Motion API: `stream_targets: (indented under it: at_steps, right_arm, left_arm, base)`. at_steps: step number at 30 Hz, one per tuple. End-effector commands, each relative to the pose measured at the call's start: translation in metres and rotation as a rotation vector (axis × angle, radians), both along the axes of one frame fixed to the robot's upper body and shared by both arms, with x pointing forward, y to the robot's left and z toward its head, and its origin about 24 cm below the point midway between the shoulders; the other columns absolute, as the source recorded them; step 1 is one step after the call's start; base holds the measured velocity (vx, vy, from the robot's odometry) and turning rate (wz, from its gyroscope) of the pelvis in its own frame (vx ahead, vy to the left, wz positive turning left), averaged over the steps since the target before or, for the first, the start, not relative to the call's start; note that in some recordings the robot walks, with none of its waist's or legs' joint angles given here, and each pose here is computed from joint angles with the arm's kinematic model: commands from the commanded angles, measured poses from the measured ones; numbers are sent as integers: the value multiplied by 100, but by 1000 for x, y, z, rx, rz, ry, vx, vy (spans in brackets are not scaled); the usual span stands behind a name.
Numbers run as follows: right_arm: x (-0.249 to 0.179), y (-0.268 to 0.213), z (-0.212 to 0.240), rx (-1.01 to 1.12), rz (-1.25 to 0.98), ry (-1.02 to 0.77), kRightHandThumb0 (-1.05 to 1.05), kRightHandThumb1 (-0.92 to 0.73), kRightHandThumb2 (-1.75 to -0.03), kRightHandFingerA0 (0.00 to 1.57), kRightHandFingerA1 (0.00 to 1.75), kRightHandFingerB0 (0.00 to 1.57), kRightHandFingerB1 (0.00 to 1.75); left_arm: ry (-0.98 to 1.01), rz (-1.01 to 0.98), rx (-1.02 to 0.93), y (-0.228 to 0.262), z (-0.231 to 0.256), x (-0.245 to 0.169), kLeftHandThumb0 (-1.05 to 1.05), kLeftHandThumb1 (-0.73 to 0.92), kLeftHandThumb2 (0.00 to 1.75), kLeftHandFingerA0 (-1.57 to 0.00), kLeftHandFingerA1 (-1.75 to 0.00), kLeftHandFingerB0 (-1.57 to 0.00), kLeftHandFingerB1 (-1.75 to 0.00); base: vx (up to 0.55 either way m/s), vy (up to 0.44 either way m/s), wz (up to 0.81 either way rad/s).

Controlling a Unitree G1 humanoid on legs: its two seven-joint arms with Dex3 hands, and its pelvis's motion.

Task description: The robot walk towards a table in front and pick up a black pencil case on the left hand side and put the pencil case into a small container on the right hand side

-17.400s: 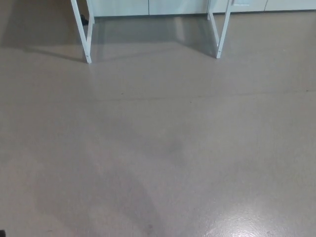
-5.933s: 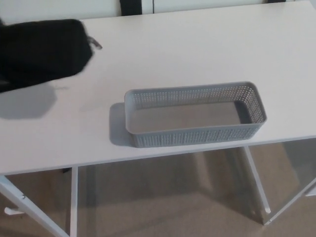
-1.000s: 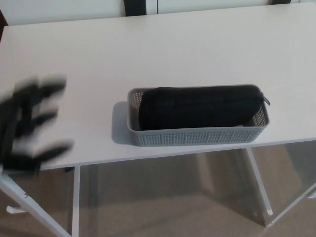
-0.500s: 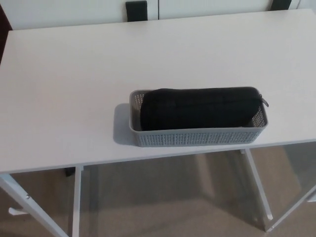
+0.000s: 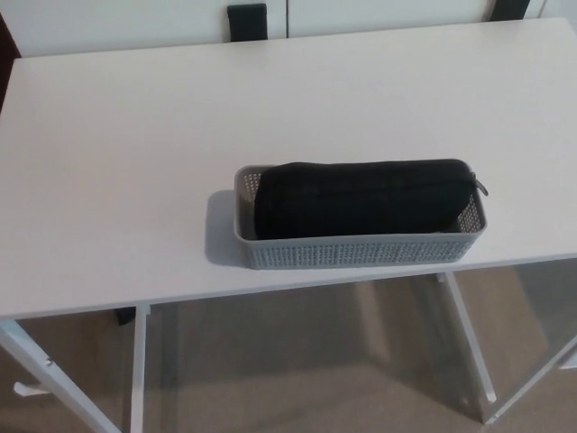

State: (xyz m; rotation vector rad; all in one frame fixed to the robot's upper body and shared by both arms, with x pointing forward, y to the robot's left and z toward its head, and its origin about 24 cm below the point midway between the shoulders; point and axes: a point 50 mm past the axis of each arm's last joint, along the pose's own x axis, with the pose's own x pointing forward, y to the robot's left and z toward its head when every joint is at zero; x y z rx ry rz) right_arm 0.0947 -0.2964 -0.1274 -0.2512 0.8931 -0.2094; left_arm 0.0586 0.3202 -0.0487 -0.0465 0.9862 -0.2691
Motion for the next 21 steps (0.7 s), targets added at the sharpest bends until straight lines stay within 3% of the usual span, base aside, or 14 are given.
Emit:
stream_targets:
  at_steps: [1,3,4,7,11,12,18,19,21]
  right_arm:
    - [-11,-2,-2,-31,24,23,-41,-52,-56,49,44,29,35]
    - [-9,-6,1,-39,28,16,-41,-52,-56,49,44,29,35]
    - [-7,-8,2,-38,15,11,-44,-53,-56,45,44,28,34]
    - [2,-8,4,-19,-16,-21,-42,-53,-57,45,45,27,34]
    - [3,-7,6,-48,22,-44,-45,-54,-56,47,46,26,35]
    - [3,-7,6,-63,34,-43,-49,-53,-55,49,45,28,35]
    - [2,-9,7,-19,-59,-90,-48,-58,-58,40,43,23,34]
    - [3,-10,8,-20,-90,-111,-54,-51,-77,30,50,14,42]
    - [6,-12,11,-27,-147,-157,-55,-51,-77,28,50,13,42]
  left_arm:
    - [62,171,382,21,-54,11,-77,53,89,-2,-38,-10,-28]
    - [59,175,376,19,-57,12,-77,53,89,-2,-38,-10,-28]
    - [77,160,376,17,-59,3,-77,56,96,0,-28,0,-23]
    - [176,184,395,22,-67,-9,-89,58,94,-9,-17,-9,-11]
    - [169,126,405,24,-66,-5,-91,60,96,-9,-21,-8,-11]
    - [125,59,382,23,-60,-8,-93,69,102,-8,-19,-7,-14]
    - [107,52,400,22,-62,-7,-88,64,99,-9,-29,-9,-22]
    - [106,59,393,22,-62,-6,-86,62,97,-7,-23,-7,-18]
    - [103,72,378,22,-62,-5,-89,63,97,-8,-21,-8,-15]
  base:
    - [0,0,0]
    - [0,0,0]
    - [0,0,0]
    - [0,0,0]
    - [0,0,0]
    - [0,0,0]
    - [0,0,0]
    - [0,0,0]
    - [0,0,0]
